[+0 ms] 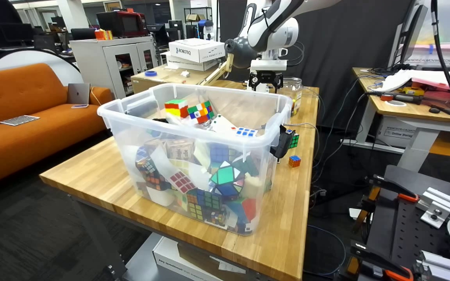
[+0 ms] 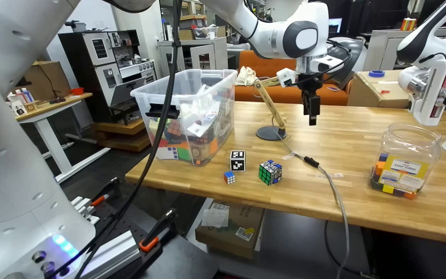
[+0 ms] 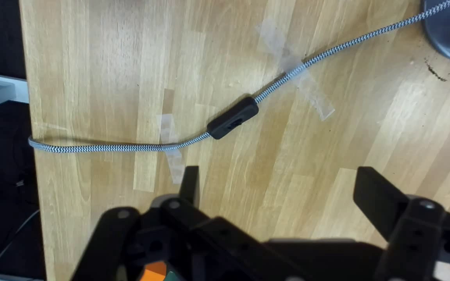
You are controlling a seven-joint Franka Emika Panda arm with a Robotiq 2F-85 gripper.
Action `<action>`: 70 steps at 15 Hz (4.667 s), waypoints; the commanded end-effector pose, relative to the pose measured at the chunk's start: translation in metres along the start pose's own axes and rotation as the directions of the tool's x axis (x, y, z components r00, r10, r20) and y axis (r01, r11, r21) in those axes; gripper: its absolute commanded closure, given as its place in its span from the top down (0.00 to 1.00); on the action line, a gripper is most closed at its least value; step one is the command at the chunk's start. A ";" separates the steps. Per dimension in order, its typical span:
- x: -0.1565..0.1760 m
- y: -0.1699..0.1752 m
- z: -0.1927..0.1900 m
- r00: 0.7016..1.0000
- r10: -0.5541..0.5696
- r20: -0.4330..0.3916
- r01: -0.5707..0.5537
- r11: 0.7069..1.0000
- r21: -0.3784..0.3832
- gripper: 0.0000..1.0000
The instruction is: Switch on the desk lamp
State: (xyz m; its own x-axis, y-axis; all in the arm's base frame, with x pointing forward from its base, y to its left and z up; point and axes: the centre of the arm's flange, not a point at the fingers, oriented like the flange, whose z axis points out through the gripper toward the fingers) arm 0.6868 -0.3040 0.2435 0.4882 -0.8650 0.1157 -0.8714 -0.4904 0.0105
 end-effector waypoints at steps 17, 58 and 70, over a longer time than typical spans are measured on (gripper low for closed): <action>0.009 -0.007 0.016 0.988 -0.150 0.030 0.151 0.988 -0.016 1.00; 0.031 -0.005 0.123 0.980 -0.179 0.091 0.185 0.980 -0.068 0.00; 0.034 -0.013 0.142 0.977 -0.183 0.111 0.191 0.979 -0.068 0.00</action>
State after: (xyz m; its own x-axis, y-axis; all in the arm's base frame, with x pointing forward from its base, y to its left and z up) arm 0.7053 -0.3307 0.1071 0.6412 -0.7670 0.0238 -0.7639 -0.6351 0.1144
